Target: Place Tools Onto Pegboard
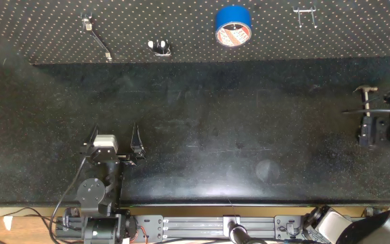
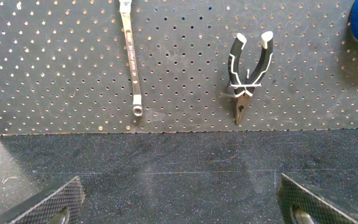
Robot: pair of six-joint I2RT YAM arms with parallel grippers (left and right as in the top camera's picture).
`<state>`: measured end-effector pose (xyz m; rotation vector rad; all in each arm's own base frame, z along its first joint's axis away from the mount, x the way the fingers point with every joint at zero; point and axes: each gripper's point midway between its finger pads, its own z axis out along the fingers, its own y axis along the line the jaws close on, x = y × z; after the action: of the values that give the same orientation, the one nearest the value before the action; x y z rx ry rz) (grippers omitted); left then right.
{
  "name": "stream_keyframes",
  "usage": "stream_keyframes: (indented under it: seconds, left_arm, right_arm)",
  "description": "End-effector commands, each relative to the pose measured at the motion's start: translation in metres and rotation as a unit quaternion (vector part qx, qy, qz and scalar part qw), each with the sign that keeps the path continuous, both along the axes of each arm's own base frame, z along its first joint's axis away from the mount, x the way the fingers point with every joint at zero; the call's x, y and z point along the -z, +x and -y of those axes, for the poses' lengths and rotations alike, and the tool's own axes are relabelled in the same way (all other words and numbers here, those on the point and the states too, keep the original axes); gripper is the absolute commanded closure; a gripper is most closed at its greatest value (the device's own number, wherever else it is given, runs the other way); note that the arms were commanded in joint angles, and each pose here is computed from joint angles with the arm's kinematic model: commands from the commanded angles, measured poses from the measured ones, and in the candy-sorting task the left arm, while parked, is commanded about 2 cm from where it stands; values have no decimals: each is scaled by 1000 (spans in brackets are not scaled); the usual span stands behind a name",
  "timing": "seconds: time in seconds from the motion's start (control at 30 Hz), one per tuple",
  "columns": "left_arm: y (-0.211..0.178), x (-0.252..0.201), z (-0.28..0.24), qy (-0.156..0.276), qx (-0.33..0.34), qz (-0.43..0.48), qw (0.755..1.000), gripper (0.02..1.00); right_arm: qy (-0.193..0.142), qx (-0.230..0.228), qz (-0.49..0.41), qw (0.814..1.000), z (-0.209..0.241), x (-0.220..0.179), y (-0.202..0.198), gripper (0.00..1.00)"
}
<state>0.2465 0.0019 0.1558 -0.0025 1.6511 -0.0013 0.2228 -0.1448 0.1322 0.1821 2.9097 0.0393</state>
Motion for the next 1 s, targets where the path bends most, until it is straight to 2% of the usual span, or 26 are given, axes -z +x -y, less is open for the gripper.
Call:
stream_keyframes:
  seconds: [0.03, 0.17, 0.3, 0.43, 0.7, 1.0]
  left_arm:
    - [-1, 0, 0, 4, 0, 0, 1000, 23]
    - [-1, 0, 0, 5, 0, 0, 1000, 23]
    - [-1, 0, 0, 5, 0, 0, 1000, 23]
    - [-1, 0, 0, 5, 0, 0, 1000, 23]
    - [-1, 0, 0, 4, 0, 0, 1000, 23]
    - [-1, 0, 0, 5, 0, 0, 1000, 23]
  right_arm:
    - [-30, -28, 12, 999, 15, -2, 4, 1]
    - [-56, -26, 29, 998, 27, -4, 13, 1]
    - [-63, -55, 28, 996, 31, 1, 18, 1]
    - [-51, -68, 12, 996, 35, 19, 24, 1]
    - [-3, -85, -37, 996, 37, 70, 28, 1]
    - [-10, -84, -44, 995, 46, 84, 33, 1]
